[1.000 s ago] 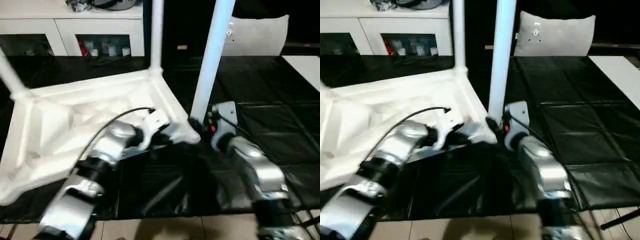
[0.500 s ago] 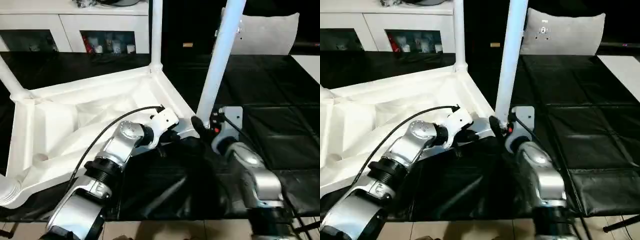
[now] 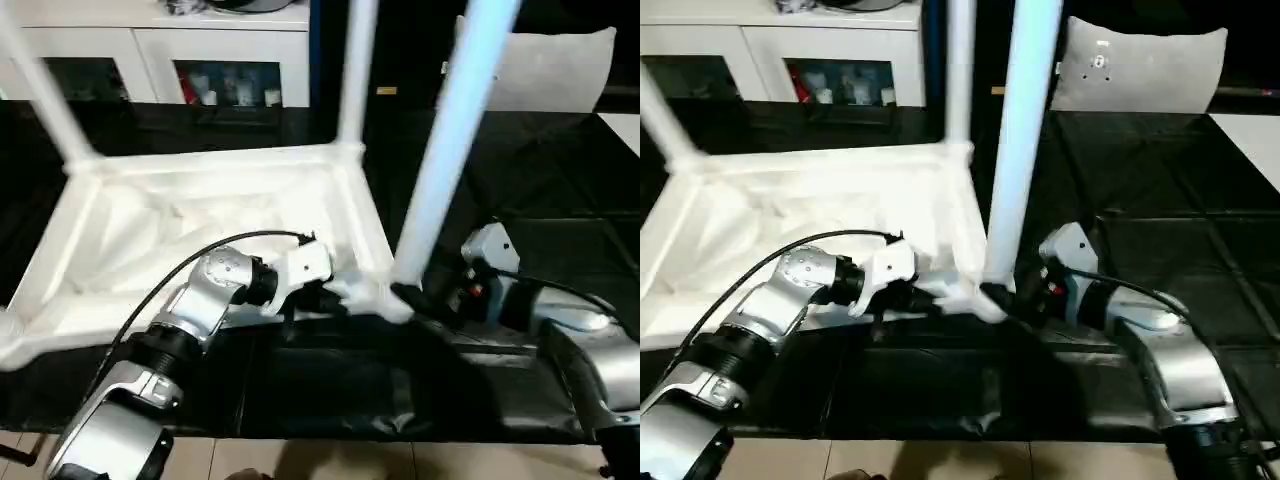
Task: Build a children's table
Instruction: Rotate leg to tighten
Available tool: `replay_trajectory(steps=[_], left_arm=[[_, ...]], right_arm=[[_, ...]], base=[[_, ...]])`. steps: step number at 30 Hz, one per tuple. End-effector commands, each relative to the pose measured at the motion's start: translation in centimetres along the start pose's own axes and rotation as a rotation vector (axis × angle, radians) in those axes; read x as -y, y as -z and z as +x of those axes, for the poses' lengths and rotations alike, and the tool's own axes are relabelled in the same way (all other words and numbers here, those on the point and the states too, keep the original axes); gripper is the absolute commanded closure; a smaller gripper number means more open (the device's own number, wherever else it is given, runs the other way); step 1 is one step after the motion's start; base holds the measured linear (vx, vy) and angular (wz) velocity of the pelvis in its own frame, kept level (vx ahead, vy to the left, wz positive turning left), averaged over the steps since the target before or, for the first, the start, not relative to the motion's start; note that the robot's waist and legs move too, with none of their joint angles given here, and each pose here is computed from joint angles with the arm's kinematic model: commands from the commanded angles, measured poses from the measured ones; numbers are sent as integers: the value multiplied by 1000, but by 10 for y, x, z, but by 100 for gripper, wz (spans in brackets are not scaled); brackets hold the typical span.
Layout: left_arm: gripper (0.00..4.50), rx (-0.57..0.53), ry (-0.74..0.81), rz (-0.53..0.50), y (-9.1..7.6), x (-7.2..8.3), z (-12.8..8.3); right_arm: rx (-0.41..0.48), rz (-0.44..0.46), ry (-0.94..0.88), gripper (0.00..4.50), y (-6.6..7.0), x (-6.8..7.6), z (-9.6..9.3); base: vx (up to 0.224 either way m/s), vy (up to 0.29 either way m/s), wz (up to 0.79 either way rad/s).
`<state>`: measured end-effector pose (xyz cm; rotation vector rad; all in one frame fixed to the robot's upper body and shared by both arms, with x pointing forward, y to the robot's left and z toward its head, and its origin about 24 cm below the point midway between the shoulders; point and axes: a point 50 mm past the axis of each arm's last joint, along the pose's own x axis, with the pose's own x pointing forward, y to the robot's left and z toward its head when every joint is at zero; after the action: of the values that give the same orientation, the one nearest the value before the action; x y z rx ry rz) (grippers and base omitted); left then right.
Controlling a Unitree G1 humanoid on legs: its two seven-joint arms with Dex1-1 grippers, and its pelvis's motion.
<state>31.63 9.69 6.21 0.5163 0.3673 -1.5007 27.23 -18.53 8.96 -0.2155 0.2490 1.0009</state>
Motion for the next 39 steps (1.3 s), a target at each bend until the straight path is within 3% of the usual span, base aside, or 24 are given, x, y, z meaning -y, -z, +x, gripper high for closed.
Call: replay_trajectory(steps=[1,6,16,28,34,39], left_arm=[[450,-13,122,56,-4,8,5],[450,-52,253,117,-4,13,-1],[450,-59,320,152,-6,16,-4],[450,-67,305,151,-4,13,-6],[450,-27,253,119,-6,10,-4],[450,-5,111,23,-10,2,1]], right_arm=[[-17,-26,-91,17,0,-1,-2],[-51,28,-352,56,-1,-11,-3],[-95,39,-540,137,2,-20,-3],[-103,41,-591,232,3,-26,-3],[-55,89,-594,238,3,-35,1],[27,177,-442,239,4,-41,15]], base=[[0,0,0],[0,0,0],[0,0,0],[0,0,0],[0,0,0],[0,0,0]])
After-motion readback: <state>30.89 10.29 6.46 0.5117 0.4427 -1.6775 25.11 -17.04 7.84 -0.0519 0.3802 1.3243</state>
